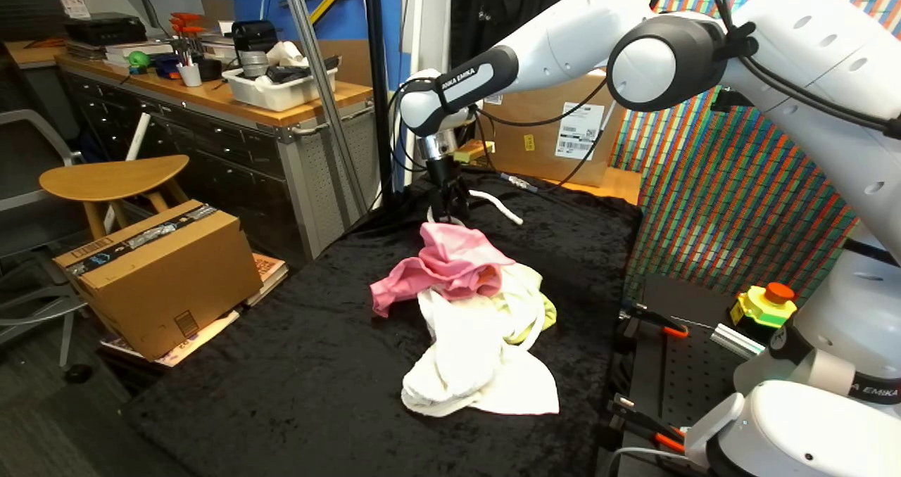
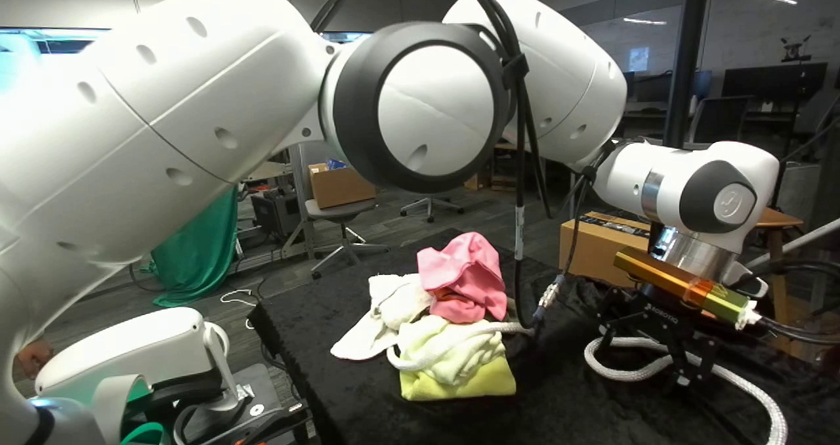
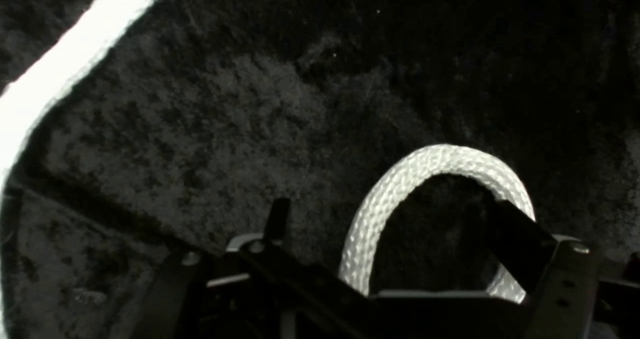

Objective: One by one, put all the objects in the center of the table

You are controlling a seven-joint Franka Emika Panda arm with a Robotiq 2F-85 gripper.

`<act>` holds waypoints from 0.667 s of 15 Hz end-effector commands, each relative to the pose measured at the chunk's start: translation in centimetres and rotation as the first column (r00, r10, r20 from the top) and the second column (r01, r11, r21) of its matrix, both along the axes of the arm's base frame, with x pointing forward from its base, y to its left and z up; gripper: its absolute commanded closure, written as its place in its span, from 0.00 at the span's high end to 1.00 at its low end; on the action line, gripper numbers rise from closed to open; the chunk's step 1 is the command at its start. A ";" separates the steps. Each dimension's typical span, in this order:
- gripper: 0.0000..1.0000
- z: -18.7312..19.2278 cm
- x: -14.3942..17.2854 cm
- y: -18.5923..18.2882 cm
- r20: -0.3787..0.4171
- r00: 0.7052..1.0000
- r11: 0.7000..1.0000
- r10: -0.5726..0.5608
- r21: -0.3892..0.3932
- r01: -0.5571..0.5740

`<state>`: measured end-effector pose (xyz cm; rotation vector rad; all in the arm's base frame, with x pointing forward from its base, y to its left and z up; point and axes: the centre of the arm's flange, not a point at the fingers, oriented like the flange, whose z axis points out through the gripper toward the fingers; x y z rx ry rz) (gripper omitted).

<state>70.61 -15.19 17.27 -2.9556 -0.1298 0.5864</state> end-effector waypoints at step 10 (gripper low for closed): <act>1.00 0.0 0.2 -0.8 0.014 1.000 1.000 -0.009 -0.004 0.009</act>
